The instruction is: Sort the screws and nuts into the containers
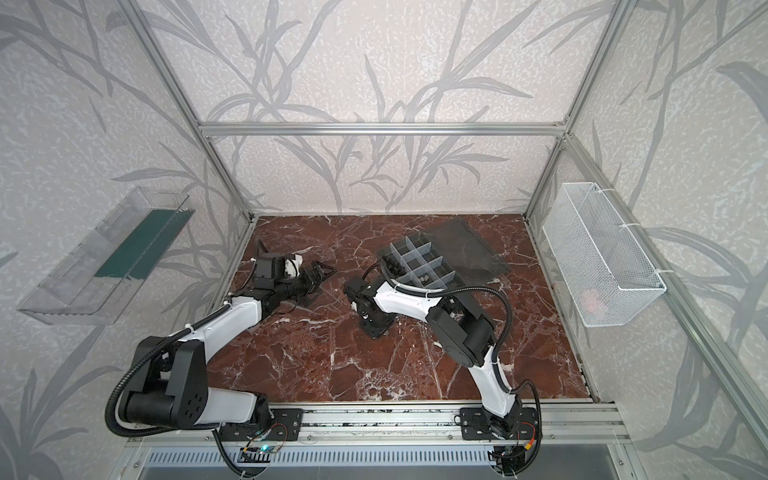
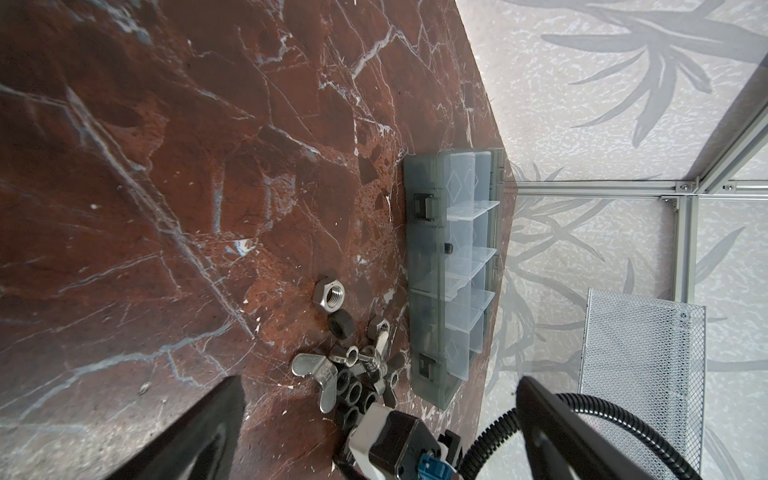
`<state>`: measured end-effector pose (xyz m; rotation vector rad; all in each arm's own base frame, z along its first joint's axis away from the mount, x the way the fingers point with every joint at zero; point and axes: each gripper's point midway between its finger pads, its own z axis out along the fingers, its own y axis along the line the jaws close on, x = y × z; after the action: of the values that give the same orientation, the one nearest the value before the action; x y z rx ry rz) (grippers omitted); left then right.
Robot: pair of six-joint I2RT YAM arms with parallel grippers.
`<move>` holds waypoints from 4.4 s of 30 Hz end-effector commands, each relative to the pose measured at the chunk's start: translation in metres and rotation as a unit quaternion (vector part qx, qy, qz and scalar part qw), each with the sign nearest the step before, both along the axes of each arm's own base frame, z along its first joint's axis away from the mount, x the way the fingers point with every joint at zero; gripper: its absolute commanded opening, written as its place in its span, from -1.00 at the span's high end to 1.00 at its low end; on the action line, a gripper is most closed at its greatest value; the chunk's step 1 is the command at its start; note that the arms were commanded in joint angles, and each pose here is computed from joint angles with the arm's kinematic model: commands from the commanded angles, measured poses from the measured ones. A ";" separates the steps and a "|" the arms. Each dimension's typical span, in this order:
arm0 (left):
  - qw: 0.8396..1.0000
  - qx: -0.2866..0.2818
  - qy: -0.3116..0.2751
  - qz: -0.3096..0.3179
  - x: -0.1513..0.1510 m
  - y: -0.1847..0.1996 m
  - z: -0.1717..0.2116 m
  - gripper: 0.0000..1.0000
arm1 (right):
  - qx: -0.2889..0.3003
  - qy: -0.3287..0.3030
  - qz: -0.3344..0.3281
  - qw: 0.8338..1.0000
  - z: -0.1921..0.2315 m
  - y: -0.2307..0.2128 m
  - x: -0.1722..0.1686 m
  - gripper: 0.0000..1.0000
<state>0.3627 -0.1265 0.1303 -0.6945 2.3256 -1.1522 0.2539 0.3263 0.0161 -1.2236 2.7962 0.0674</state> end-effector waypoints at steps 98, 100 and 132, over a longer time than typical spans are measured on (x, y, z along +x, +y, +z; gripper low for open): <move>0.959 0.151 -0.004 -0.240 -0.024 -0.120 -0.003 -0.99 | 0.129 -0.167 -0.216 0.953 0.136 -0.104 0.141 -0.09; 0.964 0.138 0.017 -0.227 -0.026 -0.120 -0.012 -0.99 | 0.128 -0.180 -0.202 0.954 0.139 -0.097 0.136 -0.20; 0.948 0.197 0.177 -0.177 -0.043 -0.088 -0.111 -0.36 | 0.160 -0.266 -0.197 0.930 0.147 -0.115 0.100 -0.98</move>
<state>0.3237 -0.2298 0.0355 -0.3795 2.9012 -0.8316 0.3509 0.2144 0.1540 -0.5068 2.4069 0.1378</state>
